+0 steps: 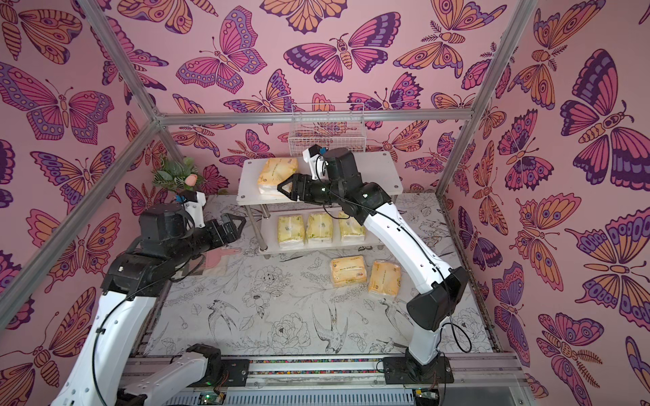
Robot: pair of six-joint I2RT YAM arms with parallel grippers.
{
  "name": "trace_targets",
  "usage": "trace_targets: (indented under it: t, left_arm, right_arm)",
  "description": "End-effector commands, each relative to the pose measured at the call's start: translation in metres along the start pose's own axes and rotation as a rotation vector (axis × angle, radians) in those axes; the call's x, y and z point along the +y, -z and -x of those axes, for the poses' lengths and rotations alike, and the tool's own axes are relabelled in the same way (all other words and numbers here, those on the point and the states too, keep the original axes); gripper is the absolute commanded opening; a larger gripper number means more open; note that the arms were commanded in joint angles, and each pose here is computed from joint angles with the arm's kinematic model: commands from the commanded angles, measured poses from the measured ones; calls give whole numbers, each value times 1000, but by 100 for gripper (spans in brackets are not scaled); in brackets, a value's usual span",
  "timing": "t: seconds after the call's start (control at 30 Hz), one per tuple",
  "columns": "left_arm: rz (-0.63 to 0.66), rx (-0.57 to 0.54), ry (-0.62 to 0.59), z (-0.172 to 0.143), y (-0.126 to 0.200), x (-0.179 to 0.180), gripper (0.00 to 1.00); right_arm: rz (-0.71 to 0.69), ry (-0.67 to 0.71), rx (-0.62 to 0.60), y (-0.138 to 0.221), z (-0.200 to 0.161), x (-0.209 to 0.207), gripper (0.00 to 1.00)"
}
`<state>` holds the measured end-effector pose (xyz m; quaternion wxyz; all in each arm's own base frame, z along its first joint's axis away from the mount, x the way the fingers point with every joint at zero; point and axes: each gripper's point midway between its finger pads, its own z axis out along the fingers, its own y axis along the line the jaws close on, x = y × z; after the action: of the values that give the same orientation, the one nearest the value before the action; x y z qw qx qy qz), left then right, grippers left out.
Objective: Place the tissue boxes on the shelf by color
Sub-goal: Adjust the box of tissues on the shelf.
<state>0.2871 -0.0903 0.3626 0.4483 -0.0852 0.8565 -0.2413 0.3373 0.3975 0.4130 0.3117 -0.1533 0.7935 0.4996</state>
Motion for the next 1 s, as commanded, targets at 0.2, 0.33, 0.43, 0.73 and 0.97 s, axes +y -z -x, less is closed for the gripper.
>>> trace_targets:
  t: [0.2,0.33,0.43,0.73,0.97]
  left_arm:
    - [5,10,10,-8,1,5,100]
    - [6,10,13,-9,2,6,100]
    - [6,14,14,-11,2,7,100]
    - [0,16,15,-13,2,6,100]
    - [-6,23,25,-15,1,6,100]
  right_arm:
    - [64,-49,2,-30,4,6,75]
    - [55,-49,-8,-33,7,3,75]
    - [45,-41,-17,-32,8,2,75]
    - [-56,29,-80,-6,21,-10,76]
    - [-129,-6,-158,-1,52,-48,83]
